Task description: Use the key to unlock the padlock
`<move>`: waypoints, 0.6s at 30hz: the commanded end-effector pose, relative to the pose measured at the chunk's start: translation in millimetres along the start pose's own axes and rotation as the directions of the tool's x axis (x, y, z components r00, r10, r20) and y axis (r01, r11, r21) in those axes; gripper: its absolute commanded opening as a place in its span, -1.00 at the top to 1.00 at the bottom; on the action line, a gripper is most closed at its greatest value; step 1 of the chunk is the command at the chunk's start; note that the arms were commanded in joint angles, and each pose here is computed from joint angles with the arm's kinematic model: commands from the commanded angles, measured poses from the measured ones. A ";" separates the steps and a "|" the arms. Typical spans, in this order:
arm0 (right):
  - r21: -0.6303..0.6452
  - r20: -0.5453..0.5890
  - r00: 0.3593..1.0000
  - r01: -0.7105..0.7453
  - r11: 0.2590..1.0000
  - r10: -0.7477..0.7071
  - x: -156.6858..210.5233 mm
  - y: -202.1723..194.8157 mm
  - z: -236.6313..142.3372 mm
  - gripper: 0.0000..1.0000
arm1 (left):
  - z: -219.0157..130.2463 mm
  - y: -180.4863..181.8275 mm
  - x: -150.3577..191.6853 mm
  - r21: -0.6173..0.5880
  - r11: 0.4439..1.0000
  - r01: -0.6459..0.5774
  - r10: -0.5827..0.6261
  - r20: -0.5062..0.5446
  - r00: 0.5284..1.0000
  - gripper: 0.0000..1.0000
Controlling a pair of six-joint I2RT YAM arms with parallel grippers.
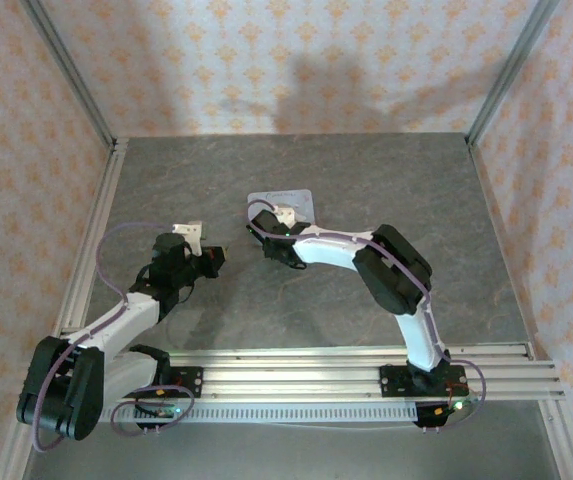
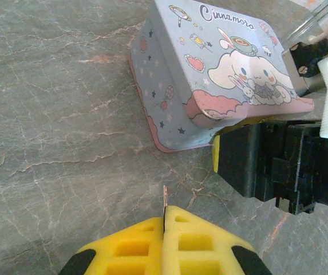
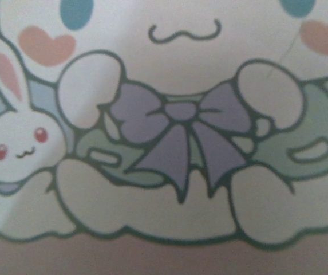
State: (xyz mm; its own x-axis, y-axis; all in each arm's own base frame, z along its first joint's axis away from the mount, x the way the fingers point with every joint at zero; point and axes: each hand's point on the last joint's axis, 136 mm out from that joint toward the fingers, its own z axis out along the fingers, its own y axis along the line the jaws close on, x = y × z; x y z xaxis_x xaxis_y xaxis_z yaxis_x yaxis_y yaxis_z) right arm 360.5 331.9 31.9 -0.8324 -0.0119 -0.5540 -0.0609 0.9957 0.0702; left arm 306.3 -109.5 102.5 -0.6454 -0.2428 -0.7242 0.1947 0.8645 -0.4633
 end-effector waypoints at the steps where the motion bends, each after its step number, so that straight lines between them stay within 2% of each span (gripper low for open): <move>1: 0.038 0.031 1.000 0.001 0.999 -0.003 -9.2 -6.3 8.0 0.20 | -2.1 -2.1 -2.5 0.019 1.000 -0.023 0.023 0.021 1.000 1.00; 7: 0.034 0.045 0.999 -0.001 0.999 0.000 -16.3 -6.7 6.3 0.57 | -4.8 -4.7 -2.7 0.031 0.999 -0.032 0.031 0.029 0.999 1.00; 12: -0.006 0.037 0.999 0.003 1.000 -0.003 -27.2 -1.0 -11.8 0.90 | -9.4 -15.6 -7.5 0.085 0.995 -0.056 0.051 0.061 0.997 1.00; 15: -0.034 0.015 1.000 0.020 0.999 -0.020 -32.8 1.2 -30.3 1.00 | -12.7 -23.7 -13.2 0.120 0.990 -0.068 0.058 0.085 0.995 1.00; 18: -0.081 -0.040 0.999 0.026 0.996 -0.029 -33.2 3.5 -47.4 1.00 | -10.5 -28.4 -12.1 0.146 0.986 -0.078 0.068 0.070 0.995 1.00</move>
State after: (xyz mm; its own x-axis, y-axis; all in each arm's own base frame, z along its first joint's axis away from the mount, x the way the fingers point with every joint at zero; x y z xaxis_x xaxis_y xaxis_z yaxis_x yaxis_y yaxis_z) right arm 364.1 328.5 39.6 -0.8560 -0.0474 -0.5148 -0.0932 0.9936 0.0635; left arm 298.8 -119.6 116.8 -0.6141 -0.2367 -0.7529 0.2767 0.8289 -0.4862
